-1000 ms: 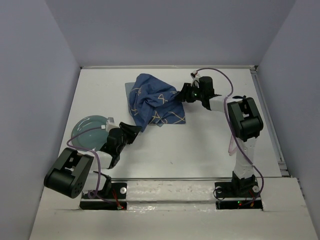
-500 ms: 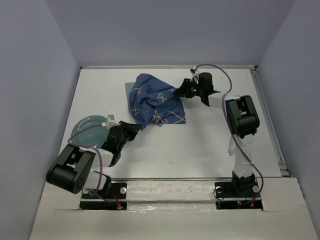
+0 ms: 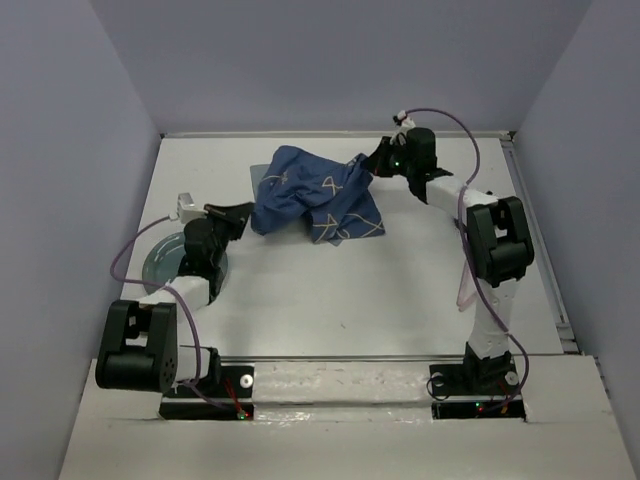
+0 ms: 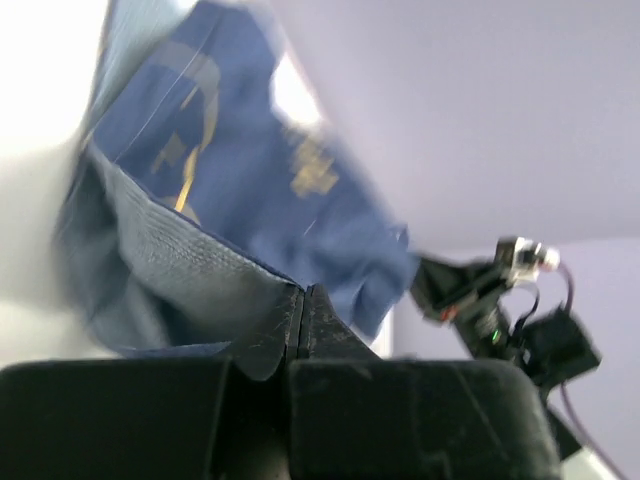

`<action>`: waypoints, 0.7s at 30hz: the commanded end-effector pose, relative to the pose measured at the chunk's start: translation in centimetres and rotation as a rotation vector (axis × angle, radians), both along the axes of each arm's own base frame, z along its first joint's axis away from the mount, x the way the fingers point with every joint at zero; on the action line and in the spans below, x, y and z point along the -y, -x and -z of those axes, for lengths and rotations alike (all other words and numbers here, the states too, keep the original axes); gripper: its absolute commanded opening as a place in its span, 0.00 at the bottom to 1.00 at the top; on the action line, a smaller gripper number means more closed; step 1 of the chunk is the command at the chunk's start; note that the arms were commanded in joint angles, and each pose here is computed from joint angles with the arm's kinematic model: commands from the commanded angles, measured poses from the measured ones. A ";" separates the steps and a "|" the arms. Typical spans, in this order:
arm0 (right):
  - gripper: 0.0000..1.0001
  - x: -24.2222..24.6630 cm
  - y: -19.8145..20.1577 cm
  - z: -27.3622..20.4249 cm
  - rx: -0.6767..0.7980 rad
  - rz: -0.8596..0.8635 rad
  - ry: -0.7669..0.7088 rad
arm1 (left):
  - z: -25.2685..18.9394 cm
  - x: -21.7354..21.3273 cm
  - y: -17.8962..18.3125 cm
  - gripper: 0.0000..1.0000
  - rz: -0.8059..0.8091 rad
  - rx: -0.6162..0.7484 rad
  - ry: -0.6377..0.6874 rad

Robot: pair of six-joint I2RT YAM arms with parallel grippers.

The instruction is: Set the dinner table for one person

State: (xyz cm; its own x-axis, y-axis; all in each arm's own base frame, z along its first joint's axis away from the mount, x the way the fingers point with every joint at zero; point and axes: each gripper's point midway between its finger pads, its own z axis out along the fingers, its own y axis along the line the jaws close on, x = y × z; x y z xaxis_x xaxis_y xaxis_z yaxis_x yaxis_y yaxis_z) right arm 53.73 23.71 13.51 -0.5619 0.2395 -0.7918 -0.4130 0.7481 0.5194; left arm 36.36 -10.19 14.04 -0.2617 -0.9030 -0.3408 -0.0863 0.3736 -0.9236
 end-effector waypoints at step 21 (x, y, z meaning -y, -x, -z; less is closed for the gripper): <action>0.18 6.6 22.4 -2.6 0.064 0.198 0.069 | -10.5 -7.1 0.3 0.63 -0.091 0.314 -0.023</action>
